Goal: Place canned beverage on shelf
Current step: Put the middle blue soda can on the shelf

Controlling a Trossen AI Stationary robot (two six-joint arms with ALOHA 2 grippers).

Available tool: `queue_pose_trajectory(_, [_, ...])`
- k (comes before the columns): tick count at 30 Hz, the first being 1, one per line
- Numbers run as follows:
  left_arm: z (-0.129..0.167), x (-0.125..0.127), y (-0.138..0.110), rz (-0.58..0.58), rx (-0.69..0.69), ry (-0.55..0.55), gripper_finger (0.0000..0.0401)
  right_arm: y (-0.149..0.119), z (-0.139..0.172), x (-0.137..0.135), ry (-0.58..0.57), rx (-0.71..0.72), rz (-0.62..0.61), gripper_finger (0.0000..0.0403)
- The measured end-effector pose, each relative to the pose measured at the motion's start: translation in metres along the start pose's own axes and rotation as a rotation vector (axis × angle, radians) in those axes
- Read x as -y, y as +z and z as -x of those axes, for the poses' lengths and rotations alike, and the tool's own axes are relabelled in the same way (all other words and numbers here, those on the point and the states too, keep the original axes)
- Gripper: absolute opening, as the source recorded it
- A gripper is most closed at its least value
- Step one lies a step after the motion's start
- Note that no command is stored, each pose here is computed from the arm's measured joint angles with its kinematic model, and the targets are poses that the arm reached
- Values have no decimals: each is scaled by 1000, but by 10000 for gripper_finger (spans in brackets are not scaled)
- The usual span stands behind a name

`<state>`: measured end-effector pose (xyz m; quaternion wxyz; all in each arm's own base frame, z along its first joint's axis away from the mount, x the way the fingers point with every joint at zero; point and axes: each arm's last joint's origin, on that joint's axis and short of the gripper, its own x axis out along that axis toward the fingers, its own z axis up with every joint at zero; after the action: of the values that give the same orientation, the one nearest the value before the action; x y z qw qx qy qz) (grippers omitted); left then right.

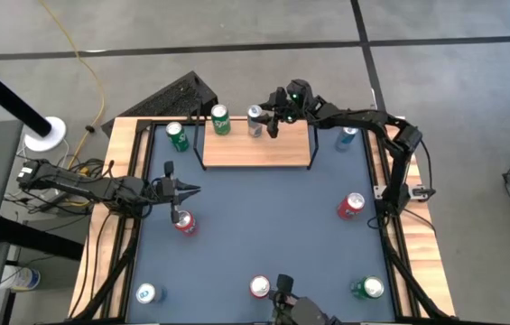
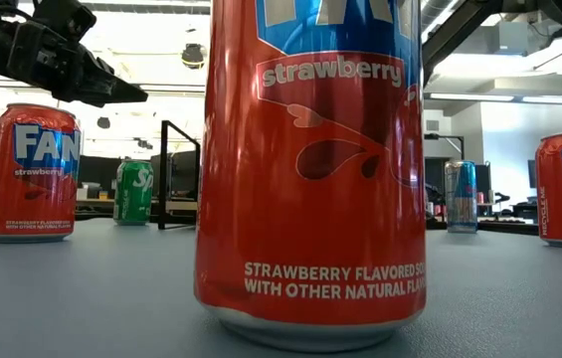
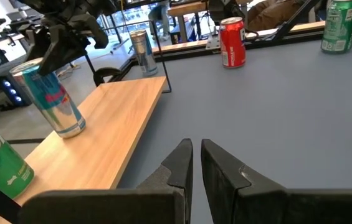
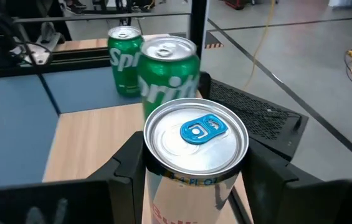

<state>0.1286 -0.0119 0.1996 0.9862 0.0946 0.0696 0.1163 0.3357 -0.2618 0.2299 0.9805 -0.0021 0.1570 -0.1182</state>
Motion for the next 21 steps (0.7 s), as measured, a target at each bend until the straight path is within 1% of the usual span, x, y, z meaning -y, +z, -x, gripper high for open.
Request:
queue_pose_trajectory(12, [0, 0, 0, 0, 0, 2, 23, 1, 0, -1, -3, 3, 2, 190])
queue_pose_trajectory(21, [0, 0, 0, 0, 0, 1, 23, 0, -1, -2, 1, -6, 2, 244])
